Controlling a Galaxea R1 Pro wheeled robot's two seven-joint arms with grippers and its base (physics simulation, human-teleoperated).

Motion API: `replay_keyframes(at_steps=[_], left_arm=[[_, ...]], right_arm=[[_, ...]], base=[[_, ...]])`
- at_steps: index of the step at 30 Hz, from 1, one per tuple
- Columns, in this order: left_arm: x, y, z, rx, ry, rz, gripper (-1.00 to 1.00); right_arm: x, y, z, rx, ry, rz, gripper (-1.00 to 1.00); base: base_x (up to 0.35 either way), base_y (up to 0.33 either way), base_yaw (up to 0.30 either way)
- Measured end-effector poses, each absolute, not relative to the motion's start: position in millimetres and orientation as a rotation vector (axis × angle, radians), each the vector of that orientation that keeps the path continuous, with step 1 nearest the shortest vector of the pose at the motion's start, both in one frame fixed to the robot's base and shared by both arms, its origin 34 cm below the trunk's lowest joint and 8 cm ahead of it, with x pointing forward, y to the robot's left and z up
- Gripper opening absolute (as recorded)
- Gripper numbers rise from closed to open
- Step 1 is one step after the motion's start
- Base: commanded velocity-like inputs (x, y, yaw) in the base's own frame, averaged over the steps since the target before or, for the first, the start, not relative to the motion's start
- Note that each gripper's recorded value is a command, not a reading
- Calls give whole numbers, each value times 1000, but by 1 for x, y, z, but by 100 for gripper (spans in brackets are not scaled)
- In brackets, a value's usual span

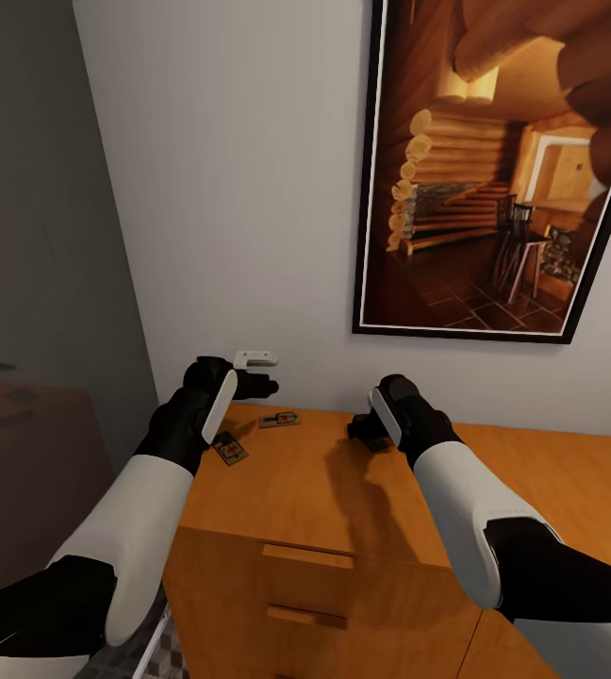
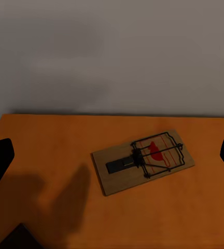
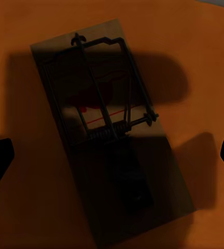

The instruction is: Take the four mousetraps from the cabinet in the bathroom and place them on the bathroom floor. Make sure all four end up on the same floor surface, and ensure that at least two of them are either under or directly next to the same bathroom sink.

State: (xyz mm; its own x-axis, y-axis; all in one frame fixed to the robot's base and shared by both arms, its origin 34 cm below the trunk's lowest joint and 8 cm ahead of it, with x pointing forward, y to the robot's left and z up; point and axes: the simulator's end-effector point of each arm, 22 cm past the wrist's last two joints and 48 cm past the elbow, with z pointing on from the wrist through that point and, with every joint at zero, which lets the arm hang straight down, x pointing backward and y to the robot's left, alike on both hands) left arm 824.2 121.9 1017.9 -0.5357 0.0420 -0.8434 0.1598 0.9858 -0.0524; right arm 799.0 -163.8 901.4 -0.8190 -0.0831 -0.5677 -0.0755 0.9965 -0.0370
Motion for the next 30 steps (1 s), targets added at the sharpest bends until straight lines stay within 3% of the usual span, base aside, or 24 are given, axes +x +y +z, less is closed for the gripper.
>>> replay_keyframes(at_steps=[22, 30], left_arm=[[824, 122, 1017, 141, 2138, -150, 100], [823, 121, 1015, 144, 2148, -151, 100]], right_arm=[[812, -176, 931, -84, 2457, -29, 100], [813, -177, 934, -81, 2449, -28, 100]], base=[[-1, 0, 0], [-143, 0, 0]])
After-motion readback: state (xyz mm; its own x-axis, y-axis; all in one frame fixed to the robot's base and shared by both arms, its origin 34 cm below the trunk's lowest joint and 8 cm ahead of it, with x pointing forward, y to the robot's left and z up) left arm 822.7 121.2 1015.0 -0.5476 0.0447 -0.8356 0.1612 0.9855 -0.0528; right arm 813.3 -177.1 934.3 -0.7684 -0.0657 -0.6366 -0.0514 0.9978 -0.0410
